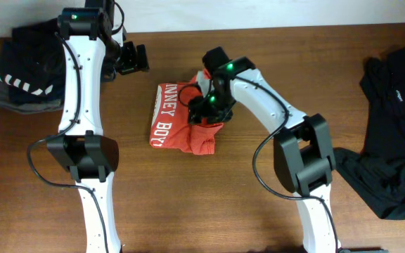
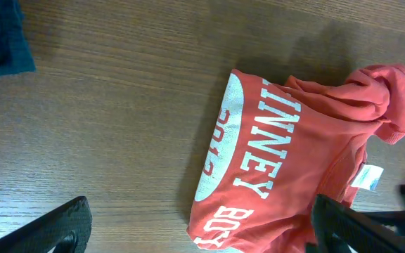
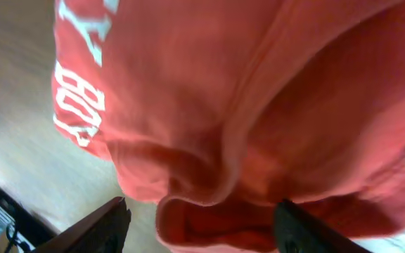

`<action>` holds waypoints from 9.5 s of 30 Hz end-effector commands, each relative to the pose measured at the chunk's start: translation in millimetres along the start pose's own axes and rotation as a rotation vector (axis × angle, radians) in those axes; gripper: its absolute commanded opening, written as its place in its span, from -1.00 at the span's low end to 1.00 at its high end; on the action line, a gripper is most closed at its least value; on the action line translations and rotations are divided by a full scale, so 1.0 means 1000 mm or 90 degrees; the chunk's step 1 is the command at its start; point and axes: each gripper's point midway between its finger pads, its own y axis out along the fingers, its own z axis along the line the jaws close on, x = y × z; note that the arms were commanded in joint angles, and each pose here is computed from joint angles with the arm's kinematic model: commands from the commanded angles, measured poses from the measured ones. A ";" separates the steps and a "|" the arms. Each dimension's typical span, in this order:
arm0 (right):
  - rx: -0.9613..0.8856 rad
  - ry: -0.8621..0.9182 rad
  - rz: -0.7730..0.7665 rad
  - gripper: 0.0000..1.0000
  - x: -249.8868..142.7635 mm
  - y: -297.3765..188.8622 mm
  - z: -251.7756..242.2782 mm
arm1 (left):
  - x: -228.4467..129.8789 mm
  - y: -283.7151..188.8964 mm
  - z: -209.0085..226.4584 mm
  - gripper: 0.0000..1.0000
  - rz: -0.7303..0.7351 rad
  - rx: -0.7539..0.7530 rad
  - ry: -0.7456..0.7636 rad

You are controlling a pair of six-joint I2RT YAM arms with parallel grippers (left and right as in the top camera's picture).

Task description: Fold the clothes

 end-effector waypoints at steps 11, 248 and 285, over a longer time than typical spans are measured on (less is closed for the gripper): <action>-0.153 0.057 0.031 -0.36 -0.020 0.010 -0.041 | 0.002 -0.011 0.001 0.98 -0.020 0.015 0.005; -0.226 0.326 0.067 0.97 -0.063 -0.137 -0.213 | 0.161 -0.090 0.340 0.68 -0.453 0.382 -0.011; -0.234 0.269 0.069 0.98 -0.051 -0.120 -0.185 | 0.206 0.051 0.375 -0.85 -0.546 0.300 -0.061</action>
